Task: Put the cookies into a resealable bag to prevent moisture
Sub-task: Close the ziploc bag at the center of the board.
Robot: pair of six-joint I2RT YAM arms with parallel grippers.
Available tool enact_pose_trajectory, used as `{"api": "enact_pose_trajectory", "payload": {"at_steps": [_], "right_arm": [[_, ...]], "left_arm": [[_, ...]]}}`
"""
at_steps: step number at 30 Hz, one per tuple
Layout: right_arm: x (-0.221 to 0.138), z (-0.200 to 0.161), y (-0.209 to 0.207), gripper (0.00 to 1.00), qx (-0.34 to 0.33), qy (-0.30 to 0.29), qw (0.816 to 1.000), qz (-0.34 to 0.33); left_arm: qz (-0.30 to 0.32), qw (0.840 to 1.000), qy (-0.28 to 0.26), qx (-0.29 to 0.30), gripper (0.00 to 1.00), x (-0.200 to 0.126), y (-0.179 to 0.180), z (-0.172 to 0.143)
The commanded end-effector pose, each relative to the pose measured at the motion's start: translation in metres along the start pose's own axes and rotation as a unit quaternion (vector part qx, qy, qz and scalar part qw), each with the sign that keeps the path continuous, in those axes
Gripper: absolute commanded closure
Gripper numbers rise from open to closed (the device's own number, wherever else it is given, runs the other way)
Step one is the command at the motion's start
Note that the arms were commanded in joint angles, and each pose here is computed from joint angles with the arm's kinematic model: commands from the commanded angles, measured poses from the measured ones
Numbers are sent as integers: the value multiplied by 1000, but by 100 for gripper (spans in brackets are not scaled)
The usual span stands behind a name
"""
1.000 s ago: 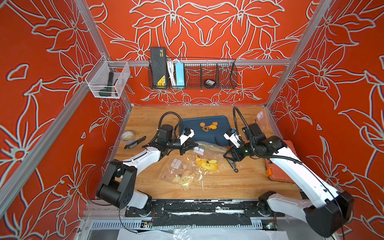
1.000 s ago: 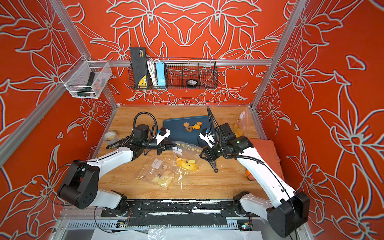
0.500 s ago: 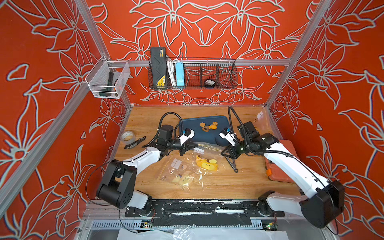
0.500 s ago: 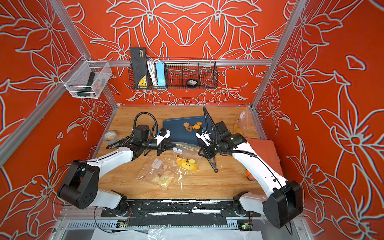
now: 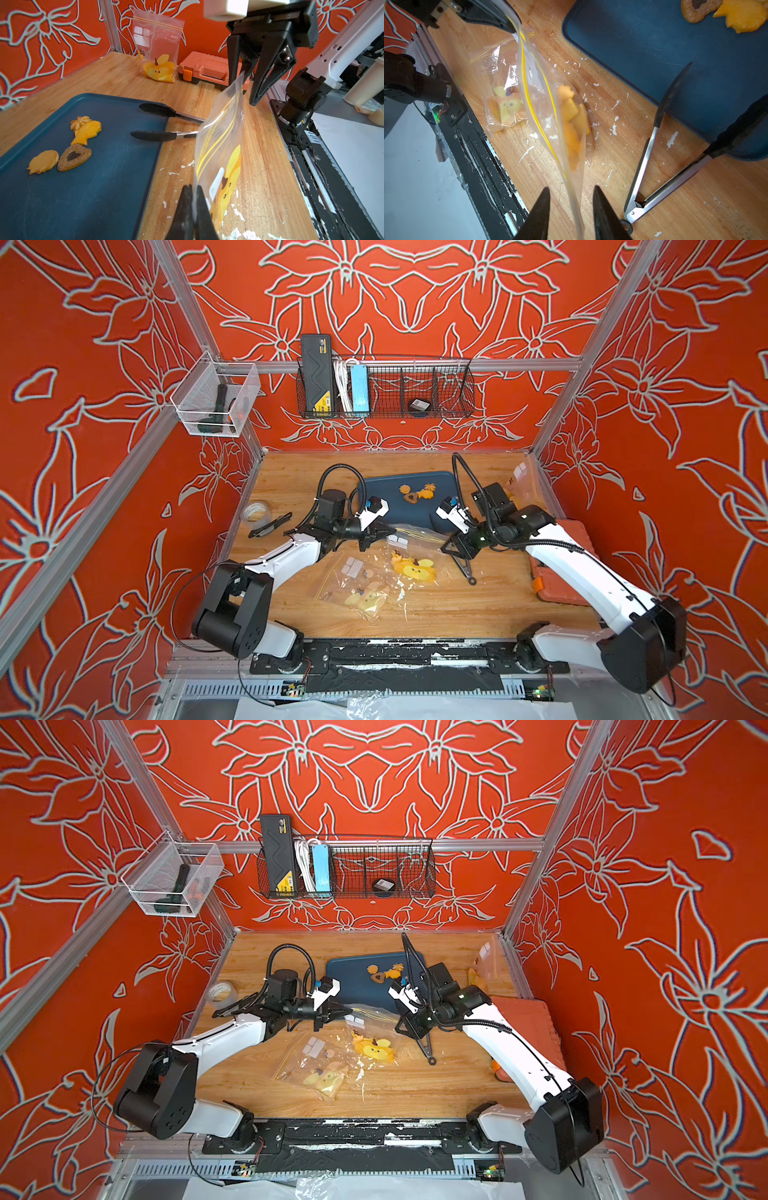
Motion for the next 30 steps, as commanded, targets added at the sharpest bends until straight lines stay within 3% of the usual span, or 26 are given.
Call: {"api": "enact_pose_trajectory", "payload": {"at_steps": [1, 2, 7, 9, 10, 11, 12, 13, 16, 17, 18, 19, 21, 24, 26, 27, 29, 30], "right_arm": [[-2, 11, -3, 80, -22, -5, 1000, -8], [0, 11, -3, 100, -21, -2, 1000, -6], [4, 15, 2, 100, -33, 1, 999, 16], [5, 17, 3, 66, -40, -4, 999, 12], [4, 18, 2, 64, -39, -6, 999, 9], [4, 18, 1, 69, -39, -6, 999, 5], [4, 19, -1, 92, -38, -4, 999, 2], [4, 19, -1, 100, -38, -2, 999, 1], [6, 20, -2, 98, -43, 0, 999, 3], [6, 21, -2, 80, -45, -2, 999, 2], [7, 22, -2, 72, -48, -3, 999, 2], [7, 23, -3, 74, -49, -3, 999, -1], [9, 23, -2, 100, -50, 0, 999, 8], [12, 24, 0, 100, -52, 6, 998, 22], [13, 26, 0, 71, -55, 1, 998, 17], [13, 27, -1, 71, -57, -1, 998, 13], [13, 27, -2, 100, -57, 3, 998, 12], [13, 27, -3, 100, -57, 7, 998, 11]], "left_arm": [[-15, 999, -13, 26, 100, -2, -8, 15], [-14, 999, -13, 26, 100, -3, -8, 15], [-13, 999, -15, 29, 100, -4, -8, 16], [-13, 999, -15, 29, 100, -4, -8, 16], [-13, 999, -15, 29, 100, -4, -8, 16], [-13, 999, -15, 29, 100, -4, -8, 16], [-13, 999, -15, 30, 100, -4, -8, 17], [-14, 999, -15, 29, 100, -4, -8, 16], [-13, 999, -15, 30, 100, -4, -8, 17], [-13, 999, -15, 30, 100, -4, -8, 17], [-13, 999, -15, 29, 100, -4, -8, 17], [-13, 999, -15, 29, 100, -4, -8, 17], [-12, 999, -15, 29, 100, -4, -8, 16], [-13, 999, -15, 30, 100, -4, -9, 17], [-11, 999, -15, 31, 100, -4, -8, 16], [-11, 999, -15, 30, 100, -5, -8, 17], [-11, 999, -15, 30, 100, -5, -8, 16], [-11, 999, -15, 30, 100, -5, -8, 17]]}}
Point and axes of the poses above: each gripper's point midway between its finger pads, its own x axis out along the fingers, its own y axis along the line the jaws close on, z = x × y, the point moved 3 cm from there along -x, back along the fingers, and after that the axes turned 12 degrees about -x, right-handed, at the moved point
